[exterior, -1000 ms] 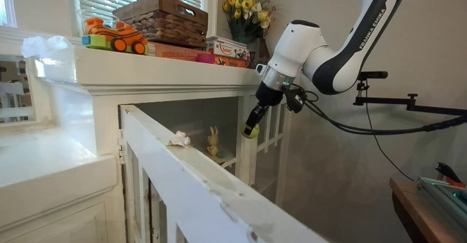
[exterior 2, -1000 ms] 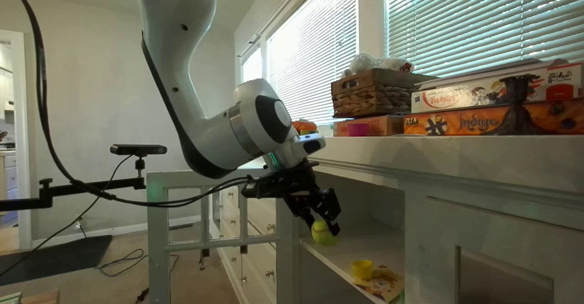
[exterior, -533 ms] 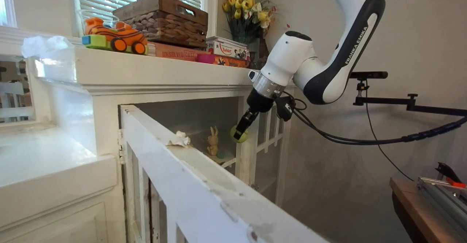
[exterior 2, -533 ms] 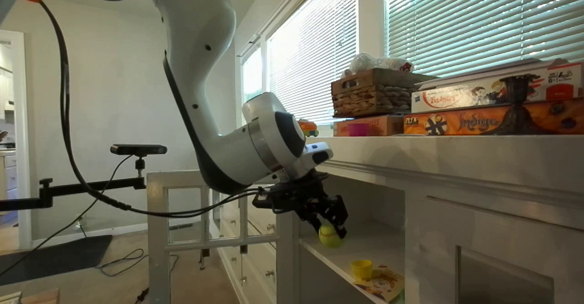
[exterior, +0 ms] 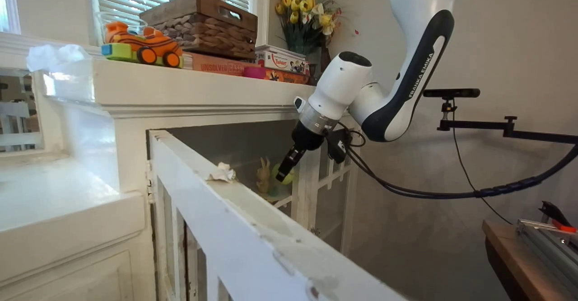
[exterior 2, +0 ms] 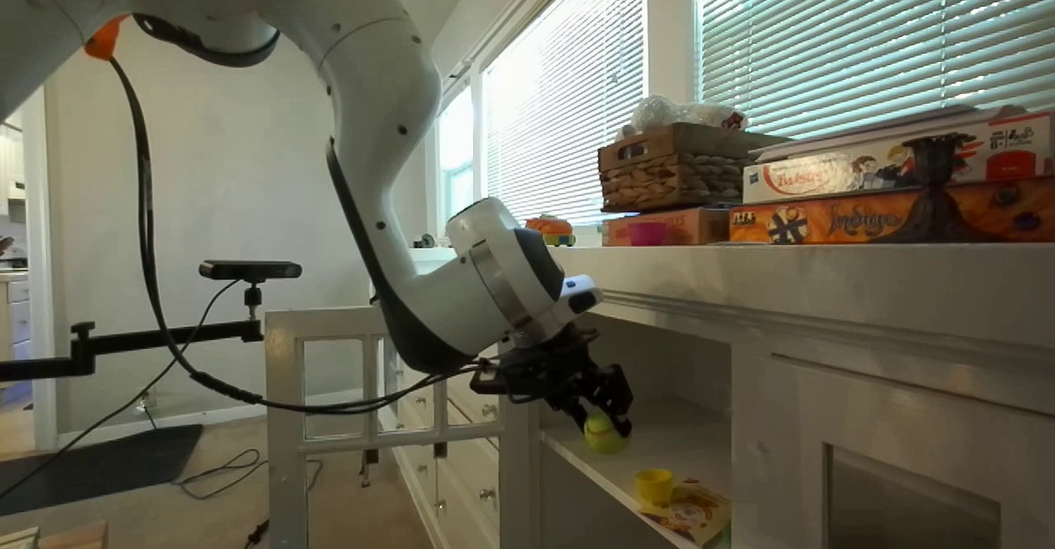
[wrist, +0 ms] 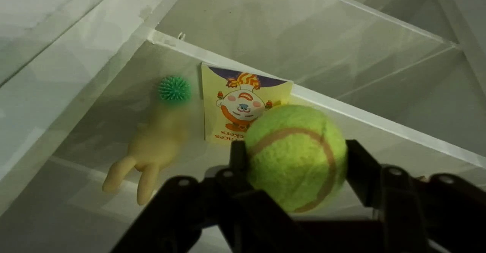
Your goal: Put the tennis ball inside the cupboard drawer
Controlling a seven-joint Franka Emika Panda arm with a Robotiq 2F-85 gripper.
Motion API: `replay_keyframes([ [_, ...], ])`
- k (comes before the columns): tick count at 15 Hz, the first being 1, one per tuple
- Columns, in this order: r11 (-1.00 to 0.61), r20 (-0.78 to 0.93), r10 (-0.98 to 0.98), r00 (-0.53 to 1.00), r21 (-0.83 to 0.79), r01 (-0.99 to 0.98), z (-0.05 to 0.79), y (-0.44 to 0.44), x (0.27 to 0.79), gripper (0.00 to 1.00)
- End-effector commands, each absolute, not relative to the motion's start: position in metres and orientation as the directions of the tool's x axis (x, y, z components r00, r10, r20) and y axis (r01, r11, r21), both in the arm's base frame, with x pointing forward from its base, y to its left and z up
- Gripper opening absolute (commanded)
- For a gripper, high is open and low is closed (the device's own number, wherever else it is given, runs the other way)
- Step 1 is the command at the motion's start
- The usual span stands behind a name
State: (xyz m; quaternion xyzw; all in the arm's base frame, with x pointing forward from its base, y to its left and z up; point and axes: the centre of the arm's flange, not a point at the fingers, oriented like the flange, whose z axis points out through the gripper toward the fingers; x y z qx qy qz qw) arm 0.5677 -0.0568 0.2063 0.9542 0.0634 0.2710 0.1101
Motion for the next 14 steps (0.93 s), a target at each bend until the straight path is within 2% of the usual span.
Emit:
replay_keyframes([
  [1,-0.965,0.536,0.175,0.826,0.258,0.037,0.175,-0.043,0.566,0.41],
  [3,-0.963,0.510,0.191,0.839,0.264,0.059,0.198,-0.051,0.573,0.41],
  [4,-0.961,0.505,0.198,0.840,0.270,0.064,0.194,-0.048,0.573,0.66],
  [12,-0.962,0.504,0.192,0.842,0.268,0.059,0.193,-0.052,0.573,0.66],
  [13,-0.966,0.501,0.167,0.850,0.254,0.040,0.194,-0.054,0.572,0.41],
  [14,-0.971,0.501,0.145,0.853,0.240,0.024,0.194,-0.056,0.571,0.41],
])
